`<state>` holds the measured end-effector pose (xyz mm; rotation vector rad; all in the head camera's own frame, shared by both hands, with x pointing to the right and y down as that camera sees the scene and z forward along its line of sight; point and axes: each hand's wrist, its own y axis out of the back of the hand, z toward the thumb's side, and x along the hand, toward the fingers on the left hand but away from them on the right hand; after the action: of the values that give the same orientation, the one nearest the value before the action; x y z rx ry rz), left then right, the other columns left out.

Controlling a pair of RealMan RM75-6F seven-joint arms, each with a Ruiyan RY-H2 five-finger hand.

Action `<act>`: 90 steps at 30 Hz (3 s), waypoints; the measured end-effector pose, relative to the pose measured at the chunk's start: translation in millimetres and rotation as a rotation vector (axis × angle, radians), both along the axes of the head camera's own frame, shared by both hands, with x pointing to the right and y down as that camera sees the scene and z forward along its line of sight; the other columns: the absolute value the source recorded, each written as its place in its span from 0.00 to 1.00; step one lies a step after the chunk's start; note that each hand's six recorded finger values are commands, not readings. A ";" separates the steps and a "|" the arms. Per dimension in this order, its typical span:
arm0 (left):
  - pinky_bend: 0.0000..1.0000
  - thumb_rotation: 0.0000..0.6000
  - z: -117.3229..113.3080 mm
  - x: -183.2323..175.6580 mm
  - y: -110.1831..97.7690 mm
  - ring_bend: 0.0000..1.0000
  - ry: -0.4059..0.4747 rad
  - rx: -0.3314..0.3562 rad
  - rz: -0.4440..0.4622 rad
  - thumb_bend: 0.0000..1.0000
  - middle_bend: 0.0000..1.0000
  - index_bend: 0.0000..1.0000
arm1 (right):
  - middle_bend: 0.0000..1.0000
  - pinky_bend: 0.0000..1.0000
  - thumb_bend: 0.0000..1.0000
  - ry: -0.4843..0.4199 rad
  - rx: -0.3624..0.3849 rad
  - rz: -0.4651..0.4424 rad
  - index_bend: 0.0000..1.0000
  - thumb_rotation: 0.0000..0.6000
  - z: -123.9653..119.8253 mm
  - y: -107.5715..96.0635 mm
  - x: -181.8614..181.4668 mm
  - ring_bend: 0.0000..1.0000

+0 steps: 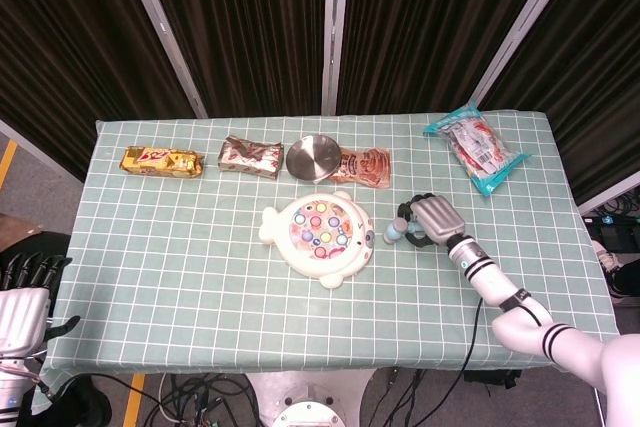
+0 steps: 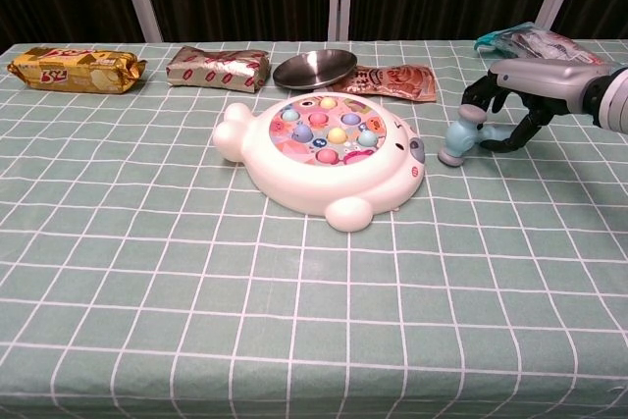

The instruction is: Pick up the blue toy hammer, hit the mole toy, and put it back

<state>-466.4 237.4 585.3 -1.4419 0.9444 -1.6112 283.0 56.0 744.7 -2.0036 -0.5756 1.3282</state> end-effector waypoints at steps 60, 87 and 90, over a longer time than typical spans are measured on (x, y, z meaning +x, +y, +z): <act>0.01 1.00 -7.7 -3.6 4.1 0.07 0.006 0.022 0.001 0.03 0.16 0.18 | 0.63 0.58 0.54 -0.187 0.160 -0.021 0.65 1.00 -46.1 2.3 -5.5 0.49; 0.01 1.00 -3.5 -9.4 9.5 0.07 0.016 0.014 -0.020 0.03 0.16 0.18 | 0.64 0.59 0.55 -0.125 0.119 -0.227 0.67 1.00 -60.6 -9.5 -110.4 0.50; 0.01 1.00 -4.2 -8.5 8.8 0.07 0.017 0.018 -0.017 0.03 0.16 0.18 | 0.64 0.59 0.55 -0.143 0.135 -0.222 0.67 1.00 -68.3 -14.1 -113.6 0.50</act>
<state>-474.9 246.2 581.1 -1.4407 0.9814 -1.6010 169.4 41.9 676.4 -1.9973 -0.4777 0.9942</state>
